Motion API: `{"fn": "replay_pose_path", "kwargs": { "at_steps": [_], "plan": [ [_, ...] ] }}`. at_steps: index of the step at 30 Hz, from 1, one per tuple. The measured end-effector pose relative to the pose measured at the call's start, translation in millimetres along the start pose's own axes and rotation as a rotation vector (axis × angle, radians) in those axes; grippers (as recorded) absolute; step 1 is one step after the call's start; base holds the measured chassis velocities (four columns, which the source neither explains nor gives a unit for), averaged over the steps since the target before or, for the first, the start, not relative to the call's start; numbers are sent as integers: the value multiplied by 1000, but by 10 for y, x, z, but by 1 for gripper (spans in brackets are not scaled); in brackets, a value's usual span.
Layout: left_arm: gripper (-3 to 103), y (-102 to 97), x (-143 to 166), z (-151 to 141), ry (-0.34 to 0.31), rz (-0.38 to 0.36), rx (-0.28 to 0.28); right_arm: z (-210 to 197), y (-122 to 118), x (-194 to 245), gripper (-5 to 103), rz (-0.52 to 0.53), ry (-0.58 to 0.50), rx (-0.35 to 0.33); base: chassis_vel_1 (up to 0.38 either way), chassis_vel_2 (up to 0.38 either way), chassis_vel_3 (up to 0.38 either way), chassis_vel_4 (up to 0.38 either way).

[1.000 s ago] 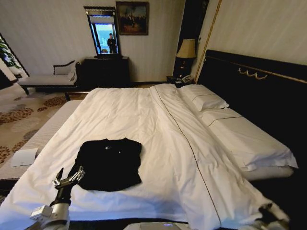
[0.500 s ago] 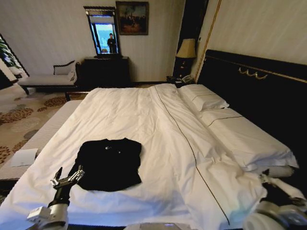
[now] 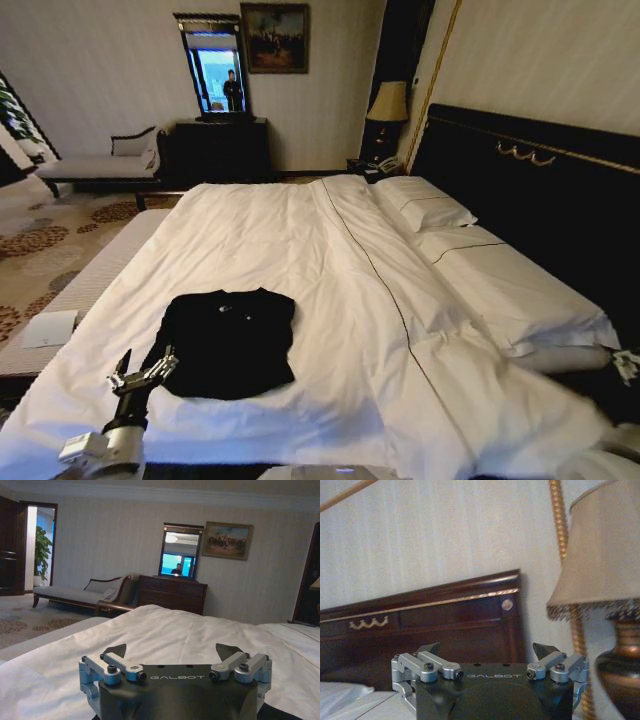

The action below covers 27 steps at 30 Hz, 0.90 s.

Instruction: Fold the clothes on the bed.

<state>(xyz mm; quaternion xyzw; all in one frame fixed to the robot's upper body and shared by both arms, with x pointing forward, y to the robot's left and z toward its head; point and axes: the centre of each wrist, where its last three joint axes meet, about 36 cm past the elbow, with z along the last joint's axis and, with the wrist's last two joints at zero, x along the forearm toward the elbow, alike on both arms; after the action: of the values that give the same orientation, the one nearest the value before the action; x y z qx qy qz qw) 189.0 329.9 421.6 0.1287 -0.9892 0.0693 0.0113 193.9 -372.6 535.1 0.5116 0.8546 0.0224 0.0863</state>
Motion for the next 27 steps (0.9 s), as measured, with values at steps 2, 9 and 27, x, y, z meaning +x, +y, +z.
{"fn": "replay_pose_path", "kwargs": {
  "at_steps": [2, 9, 27],
  "plan": [
    [100, 2, 0, -4, -1, 0, -1, -71, -13, -16, 100, 14, 2, -1, 0, 0, 0, 0],
    [100, -14, 0, -10, -2, 2, 2, 242, 55, 12, 100, -36, 70, -11, 0, 0, 0, 0],
    [100, -284, 98, -262, -36, 169, 60, 998, 777, 513, 100, -1051, 271, -281, 0, 0, 0, 0]
  ]
}}
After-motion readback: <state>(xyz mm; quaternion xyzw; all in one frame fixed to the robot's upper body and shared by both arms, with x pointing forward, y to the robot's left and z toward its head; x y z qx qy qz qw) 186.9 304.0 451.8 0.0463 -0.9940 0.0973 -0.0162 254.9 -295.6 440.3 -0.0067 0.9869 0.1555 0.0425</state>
